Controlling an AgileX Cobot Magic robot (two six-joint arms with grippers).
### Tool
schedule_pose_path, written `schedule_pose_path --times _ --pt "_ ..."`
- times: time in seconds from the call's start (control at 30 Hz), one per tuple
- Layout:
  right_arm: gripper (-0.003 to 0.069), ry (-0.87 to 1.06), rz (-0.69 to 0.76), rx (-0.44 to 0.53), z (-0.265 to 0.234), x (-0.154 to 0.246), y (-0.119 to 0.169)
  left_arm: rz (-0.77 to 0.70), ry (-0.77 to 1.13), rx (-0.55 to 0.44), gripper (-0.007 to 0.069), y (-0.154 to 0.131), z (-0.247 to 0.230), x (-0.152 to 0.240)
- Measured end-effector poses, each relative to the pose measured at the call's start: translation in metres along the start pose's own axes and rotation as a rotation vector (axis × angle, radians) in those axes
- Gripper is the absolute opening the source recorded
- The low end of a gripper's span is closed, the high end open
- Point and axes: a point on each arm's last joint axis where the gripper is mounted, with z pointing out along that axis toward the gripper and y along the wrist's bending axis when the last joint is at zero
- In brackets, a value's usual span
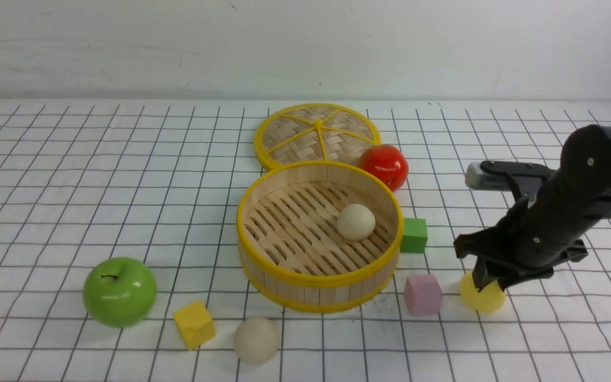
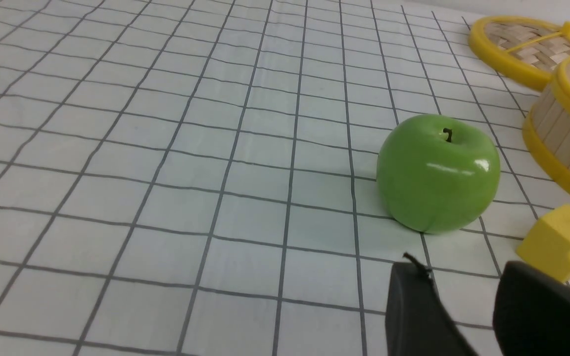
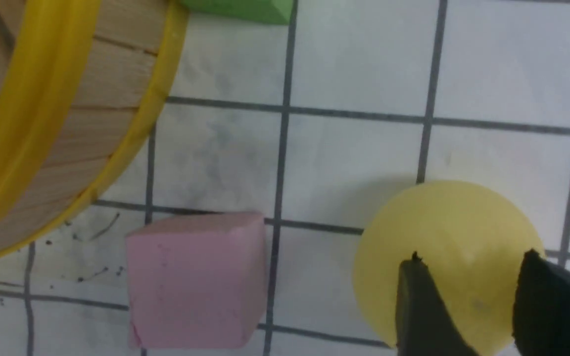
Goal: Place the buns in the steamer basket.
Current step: Use the right arm to grab a steamed stuffed bun, then use the right arm to put the steamed stuffed bun into the steamer
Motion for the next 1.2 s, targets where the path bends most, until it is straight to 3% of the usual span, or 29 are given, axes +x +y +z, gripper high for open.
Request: schedule_pose_path --times 0.13,0.27,0.33,0.63,0.73,0.77,0.9,1.0,1.1,1.2 --pt "0.0197 0.011 0.017 -0.008 0.007 0.0 0.0 0.0 0.0 0.0 0.0238 0.0 0.0 0.0" --pt "0.0029 0.022 0.043 -0.029 0.007 0.001 0.002 0.0 0.0 0.0 0.0238 0.0 0.0 0.0" --pt "0.0007 0.024 0.045 -0.033 0.005 0.001 0.002 0.0 0.0 0.0 0.0238 0.0 0.0 0.0" --pt "0.0001 -0.207 0.008 -0.136 -0.076 -0.029 0.03 0.0 0.0 0.0 0.0238 0.0 0.0 0.0" --pt "0.0001 -0.272 -0.056 -0.218 -0.097 -0.036 0.056 0.0 0.0 0.0 0.0238 0.0 0.0 0.0" --pt "0.0001 -0.286 -0.115 -0.279 -0.1 -0.034 0.078 0.0 0.0 0.0 0.0238 0.0 0.0 0.0" --pt "0.0001 -0.26 -0.228 -0.388 -0.082 -0.023 0.126 0.0 0.0 0.0 0.0238 0.0 0.0 0.0" --pt "0.0003 -0.23 -0.302 -0.409 -0.052 -0.015 0.151 0.0 0.0 0.0 0.0238 0.0 0.0 0.0" --pt "0.002 -0.209 -0.34 -0.393 -0.023 -0.01 0.163 0.0 0.0 0.0 0.0238 0.0 0.0 0.0" --pt "0.0085 -0.212 -0.346 -0.369 -0.003 -0.011 0.165 0.0 0.0 0.0 0.0238 0.0 0.0 0.0"
